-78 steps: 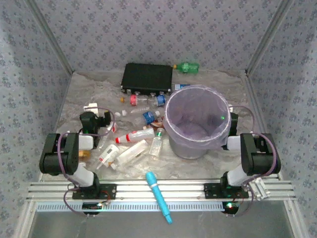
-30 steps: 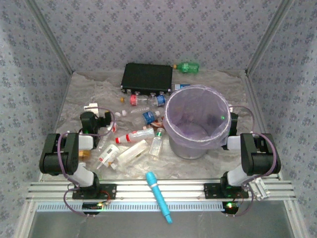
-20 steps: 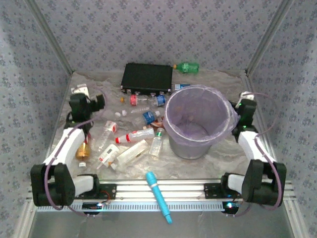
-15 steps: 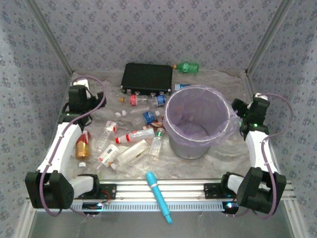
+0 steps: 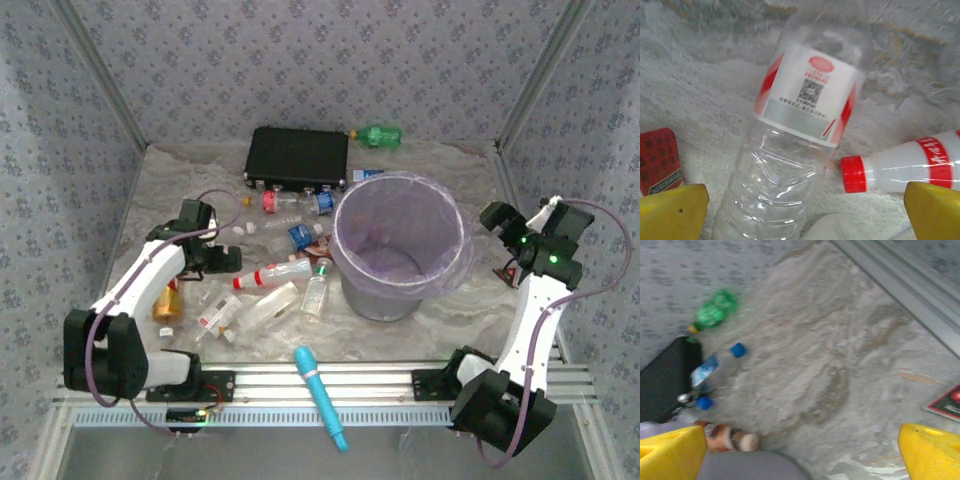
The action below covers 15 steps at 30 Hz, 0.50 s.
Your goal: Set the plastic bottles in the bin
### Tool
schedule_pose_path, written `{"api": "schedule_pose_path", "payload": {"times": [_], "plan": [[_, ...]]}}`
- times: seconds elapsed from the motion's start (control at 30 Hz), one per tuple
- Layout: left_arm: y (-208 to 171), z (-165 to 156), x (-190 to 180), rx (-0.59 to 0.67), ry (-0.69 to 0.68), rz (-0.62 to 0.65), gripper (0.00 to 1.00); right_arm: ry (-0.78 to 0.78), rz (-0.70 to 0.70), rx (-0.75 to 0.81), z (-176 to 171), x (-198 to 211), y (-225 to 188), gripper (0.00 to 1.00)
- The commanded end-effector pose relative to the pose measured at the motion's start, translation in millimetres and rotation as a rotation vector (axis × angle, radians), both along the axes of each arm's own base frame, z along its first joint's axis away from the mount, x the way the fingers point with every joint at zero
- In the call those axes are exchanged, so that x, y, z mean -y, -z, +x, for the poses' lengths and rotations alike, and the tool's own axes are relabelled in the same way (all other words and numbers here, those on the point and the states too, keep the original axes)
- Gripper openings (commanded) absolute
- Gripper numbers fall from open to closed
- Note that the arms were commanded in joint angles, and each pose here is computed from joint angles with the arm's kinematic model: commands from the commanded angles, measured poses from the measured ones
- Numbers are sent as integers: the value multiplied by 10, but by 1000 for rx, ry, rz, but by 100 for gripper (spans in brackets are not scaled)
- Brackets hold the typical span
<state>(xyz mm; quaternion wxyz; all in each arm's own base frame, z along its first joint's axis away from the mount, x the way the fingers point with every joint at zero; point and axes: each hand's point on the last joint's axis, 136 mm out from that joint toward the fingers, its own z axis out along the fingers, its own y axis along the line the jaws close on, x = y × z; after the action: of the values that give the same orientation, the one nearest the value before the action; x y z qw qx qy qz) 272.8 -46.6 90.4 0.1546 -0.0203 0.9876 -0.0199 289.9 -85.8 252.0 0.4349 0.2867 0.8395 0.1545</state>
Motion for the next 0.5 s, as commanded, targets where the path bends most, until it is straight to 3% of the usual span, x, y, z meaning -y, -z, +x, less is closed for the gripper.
{"api": "schedule_pose_path", "payload": {"times": [0.0, 0.17, 0.47], "plan": [[92, 87, 77, -8, 4, -25, 100, -109, 103, 51, -60, -299, -311, 100], [302, 180, 76, -48, -1, -9, 95, -135, 91, 137, -102, -389, -713, 100], [218, 297, 88, -7, 10, -7, 68, -218, 101, 240, -117, -585, -1225, 100]]}}
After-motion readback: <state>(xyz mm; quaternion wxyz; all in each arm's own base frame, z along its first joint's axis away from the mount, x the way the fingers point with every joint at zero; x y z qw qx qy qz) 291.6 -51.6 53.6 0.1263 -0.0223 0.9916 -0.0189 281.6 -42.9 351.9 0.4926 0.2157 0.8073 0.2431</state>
